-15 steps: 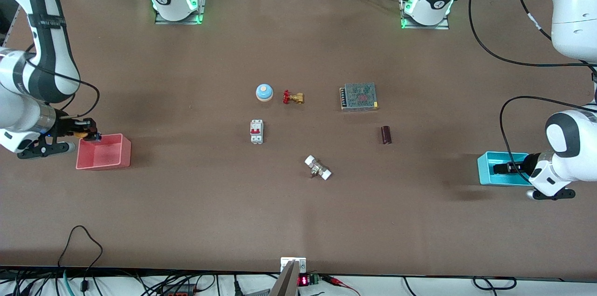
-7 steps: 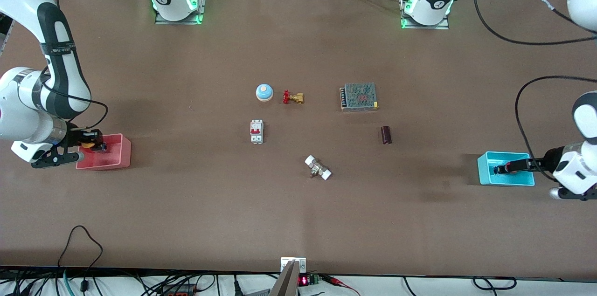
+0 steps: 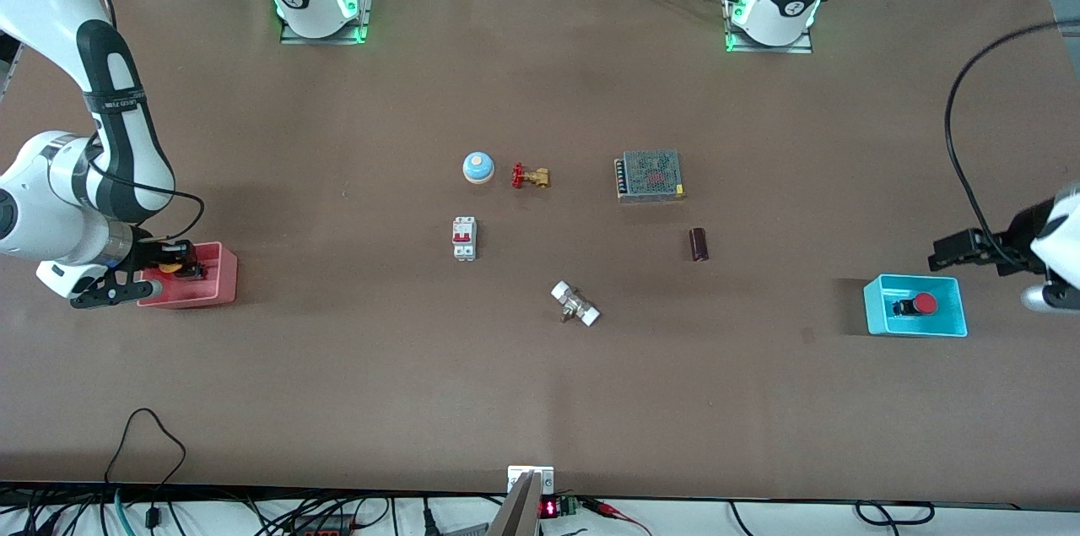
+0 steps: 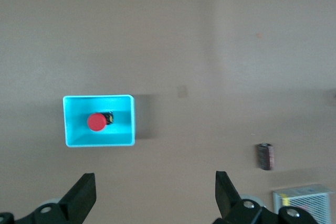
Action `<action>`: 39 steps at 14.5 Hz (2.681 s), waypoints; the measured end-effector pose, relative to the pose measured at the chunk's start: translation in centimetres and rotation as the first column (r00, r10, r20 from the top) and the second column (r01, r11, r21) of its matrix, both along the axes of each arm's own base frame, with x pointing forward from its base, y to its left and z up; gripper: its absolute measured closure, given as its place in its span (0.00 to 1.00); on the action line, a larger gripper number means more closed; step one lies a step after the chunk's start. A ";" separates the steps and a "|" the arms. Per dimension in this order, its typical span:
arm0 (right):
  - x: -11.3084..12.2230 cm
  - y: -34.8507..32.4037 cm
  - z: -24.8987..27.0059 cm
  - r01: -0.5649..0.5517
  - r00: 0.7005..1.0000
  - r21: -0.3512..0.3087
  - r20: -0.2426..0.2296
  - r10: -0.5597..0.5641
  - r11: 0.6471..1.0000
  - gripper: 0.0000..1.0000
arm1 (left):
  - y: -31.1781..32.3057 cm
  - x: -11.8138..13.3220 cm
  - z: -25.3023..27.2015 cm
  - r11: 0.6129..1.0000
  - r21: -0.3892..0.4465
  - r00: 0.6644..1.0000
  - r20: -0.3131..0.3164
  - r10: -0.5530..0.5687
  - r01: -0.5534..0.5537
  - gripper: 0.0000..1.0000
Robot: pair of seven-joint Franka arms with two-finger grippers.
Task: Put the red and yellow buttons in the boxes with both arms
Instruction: 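Lower the yellow button into the pink box while the left gripper withdraws, then open the right gripper and raise it away from the pink box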
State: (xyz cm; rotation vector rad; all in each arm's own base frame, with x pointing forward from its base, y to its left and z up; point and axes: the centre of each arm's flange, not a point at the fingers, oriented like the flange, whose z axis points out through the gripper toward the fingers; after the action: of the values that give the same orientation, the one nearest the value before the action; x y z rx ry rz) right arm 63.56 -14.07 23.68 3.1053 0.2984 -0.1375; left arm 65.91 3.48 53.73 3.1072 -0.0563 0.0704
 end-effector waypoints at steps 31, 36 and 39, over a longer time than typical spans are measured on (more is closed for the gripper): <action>1.9 2.6 7.5 -0.041 0.994 0.011 0.102 0.039 0.999 0.00 | -1.6 -7.6 5.5 0.995 -0.008 0.993 -0.060 0.098 -0.099 0.00; 0.3 8.8 22.8 -0.001 0.996 0.039 0.088 -0.002 0.999 0.00 | -1.6 -7.6 5.5 0.995 -0.007 0.993 -0.061 0.098 -0.099 0.00; -1.0 11.4 30.6 0.041 0.993 0.010 0.112 -0.042 0.999 0.00 | -1.6 -7.6 5.6 0.995 -0.008 0.993 -0.060 0.098 -0.099 0.00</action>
State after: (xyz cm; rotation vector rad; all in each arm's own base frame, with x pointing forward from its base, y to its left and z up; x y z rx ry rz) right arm 62.51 -2.64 54.32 3.1120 0.2325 0.0378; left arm 58.28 1.91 59.31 3.0976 0.0991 -0.0196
